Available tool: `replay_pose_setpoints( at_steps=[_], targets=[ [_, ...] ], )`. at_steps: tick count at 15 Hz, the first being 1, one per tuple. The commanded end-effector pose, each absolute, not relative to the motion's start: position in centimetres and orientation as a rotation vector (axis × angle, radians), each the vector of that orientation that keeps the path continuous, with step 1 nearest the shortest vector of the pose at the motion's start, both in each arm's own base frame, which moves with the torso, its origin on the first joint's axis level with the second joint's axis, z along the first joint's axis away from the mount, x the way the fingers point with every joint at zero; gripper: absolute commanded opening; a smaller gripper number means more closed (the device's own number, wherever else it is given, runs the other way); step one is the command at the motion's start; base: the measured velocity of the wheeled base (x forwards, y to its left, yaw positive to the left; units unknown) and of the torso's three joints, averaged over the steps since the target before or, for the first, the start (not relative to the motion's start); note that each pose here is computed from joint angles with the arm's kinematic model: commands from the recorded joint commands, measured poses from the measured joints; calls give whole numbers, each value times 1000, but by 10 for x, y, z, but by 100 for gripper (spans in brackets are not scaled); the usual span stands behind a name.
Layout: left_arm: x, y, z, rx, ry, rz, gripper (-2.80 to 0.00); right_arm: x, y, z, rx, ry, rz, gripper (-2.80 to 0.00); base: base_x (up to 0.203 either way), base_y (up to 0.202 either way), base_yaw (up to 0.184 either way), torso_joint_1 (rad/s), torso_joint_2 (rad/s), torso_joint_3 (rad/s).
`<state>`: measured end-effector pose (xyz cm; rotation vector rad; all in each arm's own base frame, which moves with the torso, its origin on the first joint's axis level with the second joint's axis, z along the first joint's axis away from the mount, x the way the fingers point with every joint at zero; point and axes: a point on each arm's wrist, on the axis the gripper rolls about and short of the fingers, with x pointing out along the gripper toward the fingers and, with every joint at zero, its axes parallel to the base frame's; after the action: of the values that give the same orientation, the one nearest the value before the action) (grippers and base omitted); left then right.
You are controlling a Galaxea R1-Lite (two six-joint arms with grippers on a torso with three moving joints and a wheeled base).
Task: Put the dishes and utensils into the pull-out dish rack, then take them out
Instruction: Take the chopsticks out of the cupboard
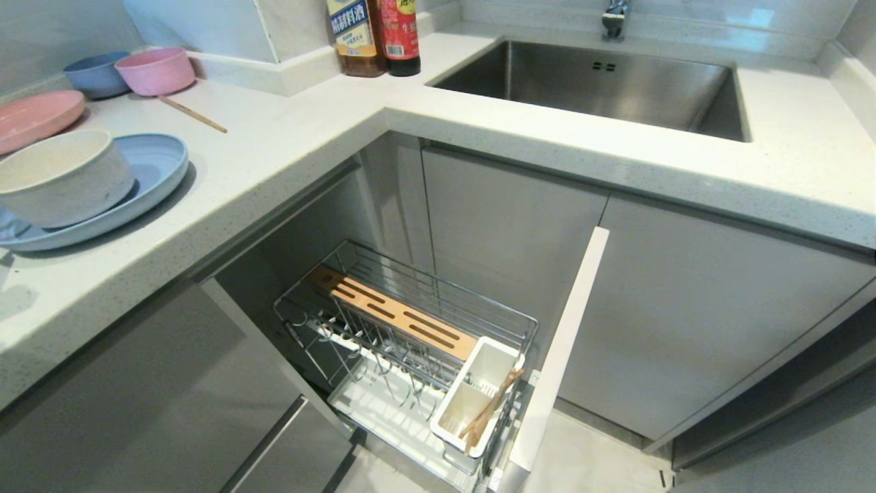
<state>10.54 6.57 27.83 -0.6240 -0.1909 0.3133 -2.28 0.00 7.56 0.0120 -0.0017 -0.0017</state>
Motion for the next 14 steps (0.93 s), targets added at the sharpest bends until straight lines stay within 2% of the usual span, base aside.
replay_pose_setpoints(
  at_steps=[1,12,14],
  targets=[
    [108,67,277,-634,-179,306,-280,-23,0,75,12,0,-2,-280,0,0,0,0,0,0],
    [116,71,273,-660,-132,253,-280,-23,0,75,12,0,-2,-280,0,0,0,0,0,0],
    [117,71,273,-660,-129,254,0,-23,0,75,12,0,-2,-280,0,0,0,0,0,0]
  ],
)
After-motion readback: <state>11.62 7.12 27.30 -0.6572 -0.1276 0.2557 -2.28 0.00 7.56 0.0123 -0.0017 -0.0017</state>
